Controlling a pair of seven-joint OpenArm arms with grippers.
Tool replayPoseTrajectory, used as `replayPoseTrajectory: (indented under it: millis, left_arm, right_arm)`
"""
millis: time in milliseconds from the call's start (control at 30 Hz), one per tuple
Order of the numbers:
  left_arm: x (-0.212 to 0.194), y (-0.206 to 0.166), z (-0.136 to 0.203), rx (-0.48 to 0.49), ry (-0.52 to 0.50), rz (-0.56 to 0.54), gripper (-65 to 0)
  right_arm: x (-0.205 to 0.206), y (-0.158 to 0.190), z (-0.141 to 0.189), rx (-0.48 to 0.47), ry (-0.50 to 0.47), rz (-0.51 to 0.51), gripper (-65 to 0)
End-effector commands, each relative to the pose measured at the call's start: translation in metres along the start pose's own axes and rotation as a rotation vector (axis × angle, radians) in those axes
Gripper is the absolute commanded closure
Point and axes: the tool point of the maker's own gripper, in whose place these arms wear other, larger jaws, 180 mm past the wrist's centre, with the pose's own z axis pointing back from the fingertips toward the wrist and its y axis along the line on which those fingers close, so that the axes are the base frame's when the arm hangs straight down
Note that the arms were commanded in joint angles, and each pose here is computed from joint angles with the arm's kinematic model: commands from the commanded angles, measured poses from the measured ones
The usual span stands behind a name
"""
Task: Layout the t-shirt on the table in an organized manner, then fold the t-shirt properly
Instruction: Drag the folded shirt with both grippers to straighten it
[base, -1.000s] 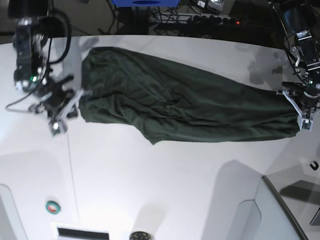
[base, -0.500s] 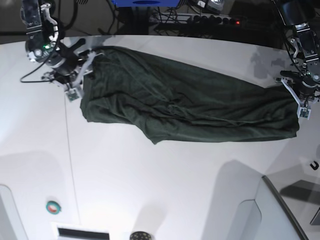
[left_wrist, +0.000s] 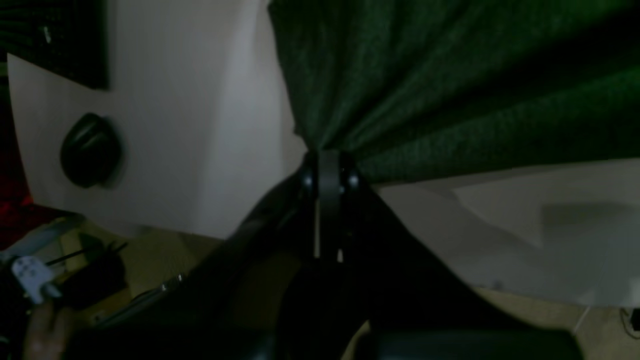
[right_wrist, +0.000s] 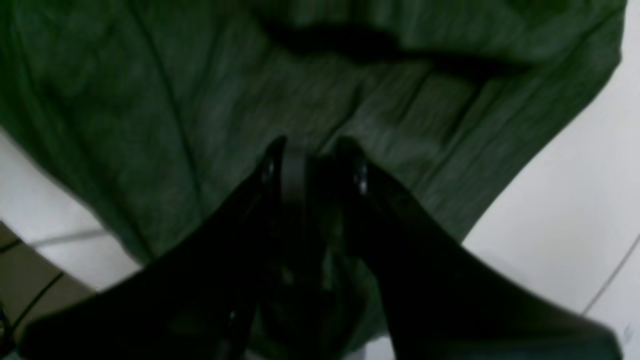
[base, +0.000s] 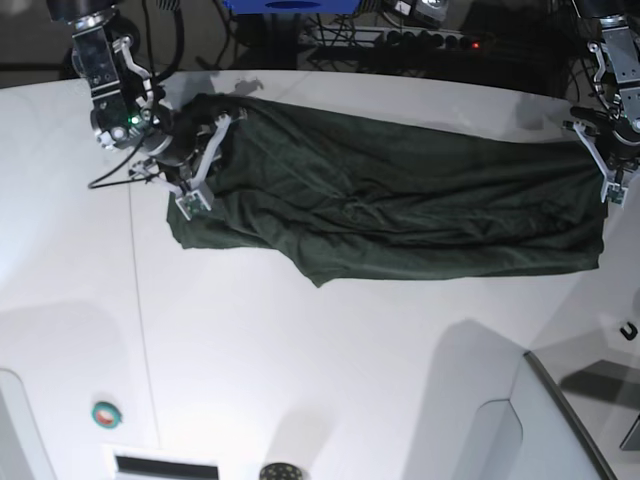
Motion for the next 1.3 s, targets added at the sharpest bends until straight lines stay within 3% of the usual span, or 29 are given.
replayPoseTrajectory:
  millis: [0,167,300,400,500,767,1067,1267]
  left_arm:
    - [0.009,0.015,0.003,0.037,-0.027,-0.008,0.0]
    - [0.008,0.014,0.002,0.035,-0.02,-0.006,-0.2]
    - [-0.004,0.011,-0.004,0.022,0.013,0.006,-18.9]
    - [-0.004,0.012,-0.004,0.023,0.014,0.006,-37.7]
    - [-0.002,0.014,-0.003,0.027,0.008,0.01,-48.7]
    - [0.005,0.013,-0.001,0.027,-0.018,0.017,-47.7]
    - [-0.001,0.006,-0.004,0.011,-0.004,0.03,-47.4]
    - [-0.001,-0.015,-0.005,-0.021,-0.007,0.063,-36.2]
  right_arm:
    - [-0.01,-0.005,-0.001,-0.013,0.04,0.006,-10.1]
    - [-0.019,-0.036,0.004,-0.076,0.05,-0.066,-10.1]
    - [-0.019,-0.049,0.008,-0.102,0.043,-0.091,-10.1]
    - [-0.021,-0.05,0.008,-0.107,0.046,-0.093,-10.1]
    - [-0.021,-0.05,0.008,-0.107,0.046,-0.093,-10.1]
    - [-0.025,-0.073,0.017,-0.149,0.059,-0.073,-10.1]
    - [-0.033,-0.098,0.022,-0.198,0.072,-0.119,-10.1]
    - [-0.03,-0.101,0.023,-0.204,0.064,-0.122,-9.9]
